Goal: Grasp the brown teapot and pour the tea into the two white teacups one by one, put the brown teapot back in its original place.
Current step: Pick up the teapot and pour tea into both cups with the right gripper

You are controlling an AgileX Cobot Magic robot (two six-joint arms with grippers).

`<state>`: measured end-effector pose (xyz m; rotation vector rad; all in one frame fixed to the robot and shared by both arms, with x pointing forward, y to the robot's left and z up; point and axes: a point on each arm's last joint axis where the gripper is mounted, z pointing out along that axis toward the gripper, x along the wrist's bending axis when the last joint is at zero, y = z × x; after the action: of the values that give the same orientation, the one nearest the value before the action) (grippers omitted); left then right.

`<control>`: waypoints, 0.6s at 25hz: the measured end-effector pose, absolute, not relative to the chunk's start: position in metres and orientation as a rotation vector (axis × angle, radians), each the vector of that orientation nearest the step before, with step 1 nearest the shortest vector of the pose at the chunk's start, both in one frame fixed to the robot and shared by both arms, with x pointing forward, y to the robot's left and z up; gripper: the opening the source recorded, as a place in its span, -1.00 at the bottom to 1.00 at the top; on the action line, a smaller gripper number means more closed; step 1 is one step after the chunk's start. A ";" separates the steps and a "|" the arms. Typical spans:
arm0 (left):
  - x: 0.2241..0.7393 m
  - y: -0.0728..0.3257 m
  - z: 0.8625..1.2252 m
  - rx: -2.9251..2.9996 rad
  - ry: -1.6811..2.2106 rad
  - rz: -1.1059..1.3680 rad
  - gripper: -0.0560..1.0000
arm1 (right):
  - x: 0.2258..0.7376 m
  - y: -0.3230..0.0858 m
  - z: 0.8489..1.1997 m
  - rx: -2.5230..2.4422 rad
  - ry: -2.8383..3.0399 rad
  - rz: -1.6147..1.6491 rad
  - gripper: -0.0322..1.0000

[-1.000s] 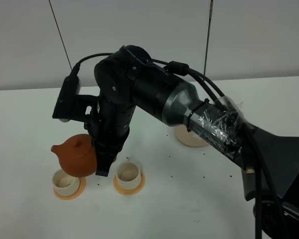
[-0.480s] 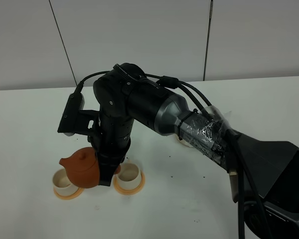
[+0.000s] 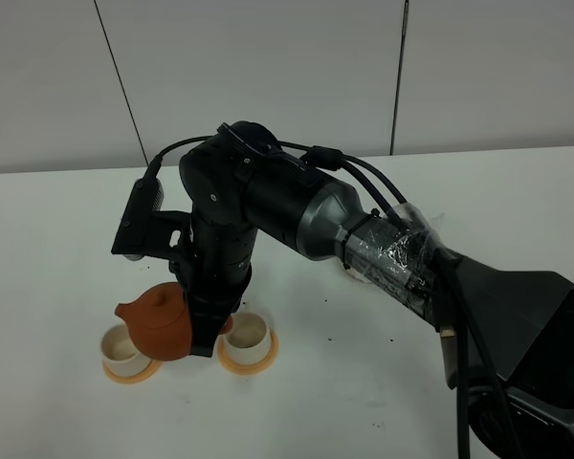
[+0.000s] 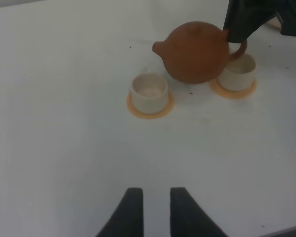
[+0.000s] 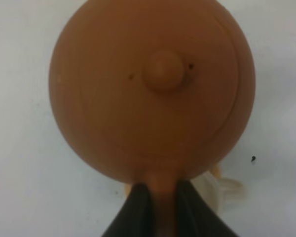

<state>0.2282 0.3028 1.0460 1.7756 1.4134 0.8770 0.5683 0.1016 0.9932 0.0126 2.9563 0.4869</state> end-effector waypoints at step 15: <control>0.228 0.303 1.046 1.776 1.413 0.877 -0.50 | 0.553 0.114 0.993 -0.120 2.859 0.331 -0.75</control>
<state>0.2282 0.3028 1.0460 1.7756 1.4134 0.8770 0.5525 0.1140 0.9927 -0.1205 2.8586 0.3306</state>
